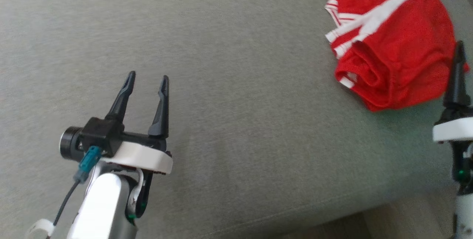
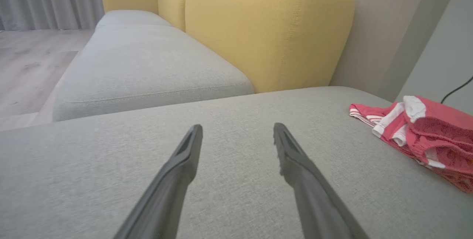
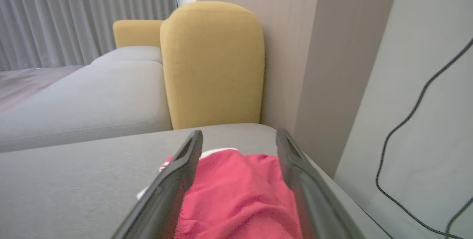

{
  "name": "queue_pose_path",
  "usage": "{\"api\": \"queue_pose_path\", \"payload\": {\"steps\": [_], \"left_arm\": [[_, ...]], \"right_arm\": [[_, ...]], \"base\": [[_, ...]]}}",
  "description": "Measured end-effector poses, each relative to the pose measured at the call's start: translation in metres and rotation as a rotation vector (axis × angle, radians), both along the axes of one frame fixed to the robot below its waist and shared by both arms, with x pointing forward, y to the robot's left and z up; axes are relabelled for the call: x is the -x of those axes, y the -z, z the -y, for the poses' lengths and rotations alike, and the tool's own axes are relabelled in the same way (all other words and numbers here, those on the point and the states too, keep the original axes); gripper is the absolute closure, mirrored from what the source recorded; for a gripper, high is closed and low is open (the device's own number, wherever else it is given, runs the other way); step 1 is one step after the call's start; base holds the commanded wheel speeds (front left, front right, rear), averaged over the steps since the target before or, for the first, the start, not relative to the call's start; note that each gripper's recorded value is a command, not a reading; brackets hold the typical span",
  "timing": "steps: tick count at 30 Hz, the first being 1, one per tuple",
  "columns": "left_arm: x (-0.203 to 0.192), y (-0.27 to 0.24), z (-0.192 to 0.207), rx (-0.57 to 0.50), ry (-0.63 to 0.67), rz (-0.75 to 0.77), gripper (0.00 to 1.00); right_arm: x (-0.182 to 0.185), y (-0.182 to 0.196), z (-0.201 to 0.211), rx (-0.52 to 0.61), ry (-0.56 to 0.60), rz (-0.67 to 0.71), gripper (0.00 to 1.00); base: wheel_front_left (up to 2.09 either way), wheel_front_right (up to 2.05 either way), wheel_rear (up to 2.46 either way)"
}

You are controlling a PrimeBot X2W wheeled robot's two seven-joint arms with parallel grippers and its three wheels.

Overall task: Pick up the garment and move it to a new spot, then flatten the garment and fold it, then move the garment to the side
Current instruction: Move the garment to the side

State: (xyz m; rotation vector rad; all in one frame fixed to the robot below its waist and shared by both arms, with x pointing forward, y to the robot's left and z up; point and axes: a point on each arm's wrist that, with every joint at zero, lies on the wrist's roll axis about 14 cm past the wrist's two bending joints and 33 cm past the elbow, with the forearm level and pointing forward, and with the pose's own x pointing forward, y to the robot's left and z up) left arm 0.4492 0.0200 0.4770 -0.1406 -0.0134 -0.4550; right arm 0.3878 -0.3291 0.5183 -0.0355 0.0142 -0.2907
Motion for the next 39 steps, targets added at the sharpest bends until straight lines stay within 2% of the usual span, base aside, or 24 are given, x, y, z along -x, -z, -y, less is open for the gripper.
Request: {"api": "queue_pose_path", "payload": {"steps": [6,12,16,24,39], "left_arm": [[0.008,-0.009,-0.045,-0.007,-0.143,0.006,0.00],[0.025,-0.018,-0.086,-0.028,-0.257,0.021,0.00],[0.043,-0.019,-0.105,-0.038,-0.308,0.014,0.00],[0.077,-0.019,-0.124,-0.066,-0.347,0.009,0.00],[0.107,-0.021,-0.120,-0.073,-0.333,0.003,0.00]], "right_arm": [[-0.015,-0.029,-0.066,0.000,-0.164,0.090,0.00],[-0.020,-0.027,-0.128,-0.047,-0.323,0.086,0.00],[-0.016,-0.025,-0.153,-0.063,-0.389,0.082,0.00],[0.007,-0.015,-0.167,-0.087,-0.422,0.045,0.00],[0.038,-0.004,-0.170,-0.102,-0.419,-0.009,0.00]], "base": [[0.00,0.00,0.00],[0.00,0.00,0.00],[0.00,0.00,0.00],[0.00,0.00,0.00],[0.00,0.00,0.00]]}}
